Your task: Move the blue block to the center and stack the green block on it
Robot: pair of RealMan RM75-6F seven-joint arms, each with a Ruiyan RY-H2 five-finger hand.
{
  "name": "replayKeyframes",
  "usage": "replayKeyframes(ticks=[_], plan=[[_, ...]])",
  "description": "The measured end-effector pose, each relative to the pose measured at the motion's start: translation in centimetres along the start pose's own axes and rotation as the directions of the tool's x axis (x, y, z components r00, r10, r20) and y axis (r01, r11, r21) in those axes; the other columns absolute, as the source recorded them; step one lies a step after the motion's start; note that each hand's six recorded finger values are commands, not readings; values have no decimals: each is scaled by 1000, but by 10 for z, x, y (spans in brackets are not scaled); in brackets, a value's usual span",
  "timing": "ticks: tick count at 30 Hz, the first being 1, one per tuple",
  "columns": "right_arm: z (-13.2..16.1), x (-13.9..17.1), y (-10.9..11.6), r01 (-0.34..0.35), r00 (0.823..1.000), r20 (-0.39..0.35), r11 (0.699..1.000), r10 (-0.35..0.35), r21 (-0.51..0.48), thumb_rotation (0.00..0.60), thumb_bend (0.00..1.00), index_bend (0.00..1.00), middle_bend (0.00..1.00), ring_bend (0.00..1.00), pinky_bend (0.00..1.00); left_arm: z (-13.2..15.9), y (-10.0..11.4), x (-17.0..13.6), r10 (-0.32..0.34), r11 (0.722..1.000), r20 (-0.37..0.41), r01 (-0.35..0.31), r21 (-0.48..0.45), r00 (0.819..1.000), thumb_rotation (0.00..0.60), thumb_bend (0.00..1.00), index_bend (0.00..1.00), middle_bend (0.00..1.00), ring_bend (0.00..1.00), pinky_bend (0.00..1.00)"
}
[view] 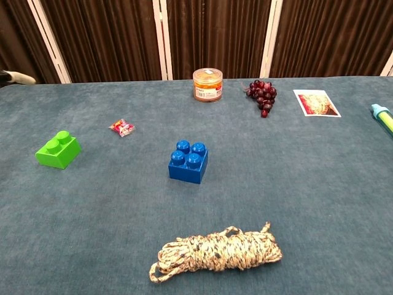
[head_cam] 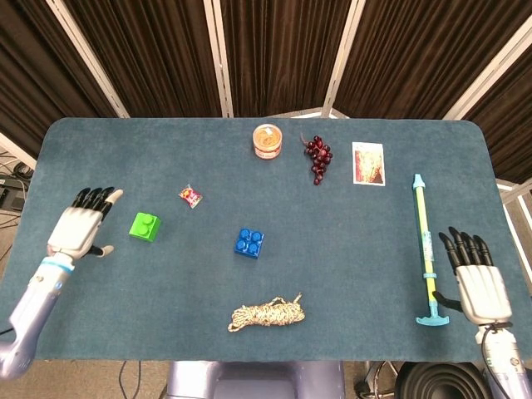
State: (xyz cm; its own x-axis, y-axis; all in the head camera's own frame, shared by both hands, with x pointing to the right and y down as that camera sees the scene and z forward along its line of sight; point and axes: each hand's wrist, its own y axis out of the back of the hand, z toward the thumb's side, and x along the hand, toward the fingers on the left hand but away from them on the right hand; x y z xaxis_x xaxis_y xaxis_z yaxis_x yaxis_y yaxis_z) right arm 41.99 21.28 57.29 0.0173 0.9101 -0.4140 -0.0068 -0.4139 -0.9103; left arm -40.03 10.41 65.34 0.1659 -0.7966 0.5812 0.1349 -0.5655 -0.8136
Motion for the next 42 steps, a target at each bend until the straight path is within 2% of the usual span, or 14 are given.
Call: replayKeyframes(ticks=[3,7,13,18,24,26,28,31,36,42], plan=[[-6,-1,3,9,1000,19,1000,-8,-15,600,0,0,0,0,0,0,-9,18,-6,998,6,6,65,1000,600,0,0,21,0,14],[-11,-3,5,13,999,43,1000,-12,-16,600,0,0,0,0,0,3,-30,41,-64,991,32,60,120,997,600,0,0,56,4,35],[-13,-5,0,-6,998,62,1000,6,-10,600,0,0,0,0,0,14,-52,65,-134,983,69,124,135,989,600,0,16,102,62,105],[-13,-7,-6,-24,997,74,1000,24,1,600,0,0,0,0,0,23,-59,74,-158,984,96,148,102,983,600,0,62,164,131,155],[-14,-9,-9,-33,996,78,999,33,1,600,0,0,0,0,0,28,-60,79,-152,987,127,144,66,980,600,11,148,249,253,256],[-14,-10,-10,-37,996,79,999,37,0,600,0,0,0,0,0,29,-59,80,-142,989,139,135,65,980,600,27,224,306,304,295],[-14,-10,-10,-40,996,78,999,40,0,600,0,0,0,0,0,29,-59,80,-138,990,146,131,62,980,600,68,371,411,393,353],[-13,-10,-10,-41,996,73,999,41,0,600,0,0,0,0,0,31,-57,79,-124,992,155,118,47,980,600,99,488,491,463,398],[-13,-10,-11,-46,996,73,999,47,-3,600,0,0,0,0,0,34,-48,77,-87,996,178,85,19,980,600,105,507,502,473,408],[-13,-10,-10,-47,996,74,999,48,-10,600,0,0,0,0,0,52,-24,71,-20,999,234,30,-41,972,600,104,511,505,476,411]])
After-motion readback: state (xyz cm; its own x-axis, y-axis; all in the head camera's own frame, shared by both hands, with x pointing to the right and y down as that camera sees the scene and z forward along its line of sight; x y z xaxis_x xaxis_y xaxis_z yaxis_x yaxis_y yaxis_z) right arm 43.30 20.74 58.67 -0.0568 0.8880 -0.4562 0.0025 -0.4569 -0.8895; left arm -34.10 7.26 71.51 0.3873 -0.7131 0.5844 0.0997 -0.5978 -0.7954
